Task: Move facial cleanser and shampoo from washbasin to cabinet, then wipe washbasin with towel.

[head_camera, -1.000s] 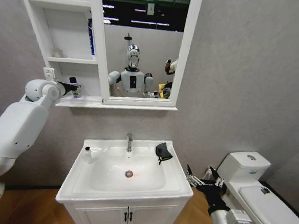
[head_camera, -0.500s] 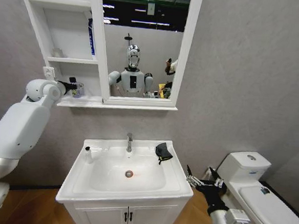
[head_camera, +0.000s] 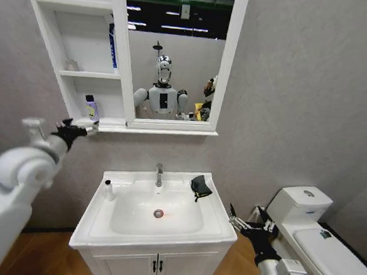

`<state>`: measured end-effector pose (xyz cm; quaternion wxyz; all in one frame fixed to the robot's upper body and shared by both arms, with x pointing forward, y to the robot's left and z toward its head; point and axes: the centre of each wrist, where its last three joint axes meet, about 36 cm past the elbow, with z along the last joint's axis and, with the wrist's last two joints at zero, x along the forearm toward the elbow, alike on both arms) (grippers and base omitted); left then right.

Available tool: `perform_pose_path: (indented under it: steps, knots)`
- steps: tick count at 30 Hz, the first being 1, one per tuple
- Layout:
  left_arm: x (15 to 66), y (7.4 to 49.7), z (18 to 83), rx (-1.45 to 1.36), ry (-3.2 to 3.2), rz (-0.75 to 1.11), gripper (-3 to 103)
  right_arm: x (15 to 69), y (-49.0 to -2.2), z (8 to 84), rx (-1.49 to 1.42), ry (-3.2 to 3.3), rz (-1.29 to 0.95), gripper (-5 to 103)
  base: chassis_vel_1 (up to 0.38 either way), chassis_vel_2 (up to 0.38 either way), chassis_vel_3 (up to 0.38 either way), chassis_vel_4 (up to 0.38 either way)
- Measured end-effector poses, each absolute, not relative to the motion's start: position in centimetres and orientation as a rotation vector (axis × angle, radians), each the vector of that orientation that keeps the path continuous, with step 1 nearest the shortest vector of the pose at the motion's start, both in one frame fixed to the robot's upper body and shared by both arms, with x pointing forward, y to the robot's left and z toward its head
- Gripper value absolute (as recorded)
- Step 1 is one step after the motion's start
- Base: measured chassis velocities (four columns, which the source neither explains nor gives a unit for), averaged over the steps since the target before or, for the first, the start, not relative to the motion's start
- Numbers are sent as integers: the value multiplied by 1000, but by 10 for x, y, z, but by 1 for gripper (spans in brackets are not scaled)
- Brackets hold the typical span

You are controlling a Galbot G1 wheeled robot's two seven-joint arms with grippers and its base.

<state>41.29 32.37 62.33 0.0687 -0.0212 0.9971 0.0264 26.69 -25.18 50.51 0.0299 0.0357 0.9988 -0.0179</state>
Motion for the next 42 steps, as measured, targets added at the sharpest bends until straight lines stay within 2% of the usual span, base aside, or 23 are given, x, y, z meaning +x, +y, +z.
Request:
perform_pose_path:
  steps: [1, 8, 11, 14, 17, 20, 30, 42]
  knots:
    - [413, 324, 623, -64, 3002, 80, 100, 267, -252, 505, 110, 3079, -55, 100, 0, 0, 0, 0]
    - [381, 301, 450, -55, 3094, 188, 100, 266, -253, 504, 107, 3080, -62, 100, 0, 0, 0, 0]
    - [387, 295, 417, -80, 3115, 159, 100, 266, -252, 504, 99, 3081, -61, 100, 0, 0, 0, 0]
    - [393, 292, 407, -92, 3115, 147, 100, 267, -251, 504, 94, 3080, -62, 100, 0, 0, 0, 0]
    - [436, 287, 389, -203, 3119, 104, 100, 271, -252, 506, 73, 3076, -73, 100, 0, 0, 0, 0]
    - [450, 288, 384, -245, 3128, 104, 100, 271, -252, 506, 73, 3076, -74, 100, 0, 0, 0, 0]
    - [510, 308, 366, -437, 3146, 105, 100, 270, -255, 507, 73, 3079, -85, 100, 0, 0, 0, 0]
    - [531, 306, 350, -433, 3193, 92, 102, 269, -255, 503, 76, 3085, -80, 100, 0, 0, 0, 0]
